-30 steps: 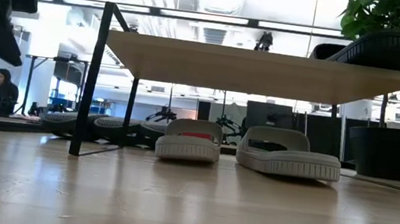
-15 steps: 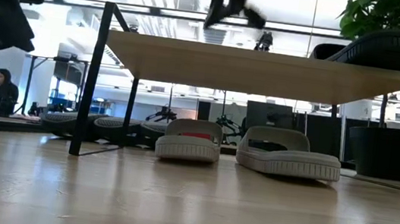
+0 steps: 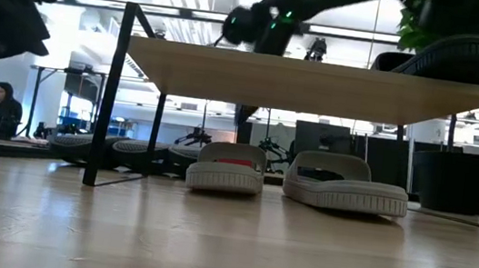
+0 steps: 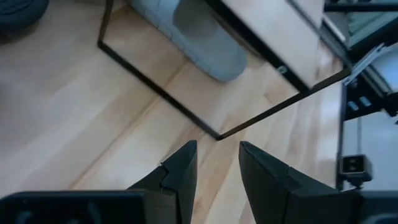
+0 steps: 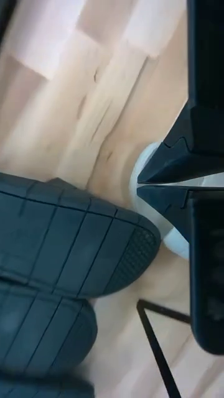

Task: Pick and place slides into the shelf
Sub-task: Adjust the gray slipper under the shelf, then adjust the shelf

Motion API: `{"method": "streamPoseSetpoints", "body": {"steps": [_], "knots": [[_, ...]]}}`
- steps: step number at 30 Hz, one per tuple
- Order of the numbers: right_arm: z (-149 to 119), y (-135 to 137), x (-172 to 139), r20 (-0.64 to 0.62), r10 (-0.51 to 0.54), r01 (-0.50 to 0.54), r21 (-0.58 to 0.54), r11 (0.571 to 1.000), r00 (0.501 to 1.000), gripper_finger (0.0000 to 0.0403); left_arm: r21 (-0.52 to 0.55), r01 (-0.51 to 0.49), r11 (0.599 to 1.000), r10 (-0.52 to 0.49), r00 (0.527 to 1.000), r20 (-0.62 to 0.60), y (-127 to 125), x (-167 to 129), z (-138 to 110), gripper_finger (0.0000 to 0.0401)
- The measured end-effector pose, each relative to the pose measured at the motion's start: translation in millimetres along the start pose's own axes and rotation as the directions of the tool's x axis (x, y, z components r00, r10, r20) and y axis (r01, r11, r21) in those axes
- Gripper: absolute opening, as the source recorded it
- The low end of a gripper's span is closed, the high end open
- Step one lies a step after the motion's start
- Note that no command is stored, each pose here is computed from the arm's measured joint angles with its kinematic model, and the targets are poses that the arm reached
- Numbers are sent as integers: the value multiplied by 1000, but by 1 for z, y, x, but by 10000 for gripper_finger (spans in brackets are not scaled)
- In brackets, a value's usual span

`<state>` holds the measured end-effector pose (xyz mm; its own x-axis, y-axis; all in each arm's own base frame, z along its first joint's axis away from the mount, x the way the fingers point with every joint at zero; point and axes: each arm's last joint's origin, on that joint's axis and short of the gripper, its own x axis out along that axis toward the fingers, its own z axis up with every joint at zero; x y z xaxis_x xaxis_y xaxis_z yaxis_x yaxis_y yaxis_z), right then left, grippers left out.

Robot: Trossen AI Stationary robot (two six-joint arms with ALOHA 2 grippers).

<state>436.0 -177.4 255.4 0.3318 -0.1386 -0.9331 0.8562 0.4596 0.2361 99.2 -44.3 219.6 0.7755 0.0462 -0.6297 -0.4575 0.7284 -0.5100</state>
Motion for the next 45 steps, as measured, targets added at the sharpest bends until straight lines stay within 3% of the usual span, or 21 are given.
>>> {"method": "streamPoseSetpoints", "body": {"steps": [9,15,22,29,32,35,40,45], "knots": [[7,2,61,-136,-70,66,-35,997,988,9,10,-24,1000,24,1000,1,-6,8,-1,105],[5,-7,62,-134,-174,169,-45,985,976,9,19,-40,999,40,999,-4,-10,16,-3,105],[-4,-3,65,-260,-66,55,-49,997,963,9,46,-88,995,89,996,-17,-12,23,-6,105],[-30,7,79,-431,23,-60,-73,996,902,8,62,-115,991,117,993,-29,-12,28,-8,105],[-39,9,80,-473,3,-51,-89,995,881,8,60,-110,992,112,993,-28,-13,29,-8,105],[-38,9,78,-465,-1,-53,-104,993,885,9,53,-101,993,102,995,-23,-14,29,-8,105],[-21,5,67,-303,-100,58,-144,988,948,9,41,-79,996,79,997,-13,-15,27,-6,105],[-5,-1,58,-254,-88,59,-120,991,963,9,21,6,1000,-5,999,-33,-23,27,-5,105]]}}
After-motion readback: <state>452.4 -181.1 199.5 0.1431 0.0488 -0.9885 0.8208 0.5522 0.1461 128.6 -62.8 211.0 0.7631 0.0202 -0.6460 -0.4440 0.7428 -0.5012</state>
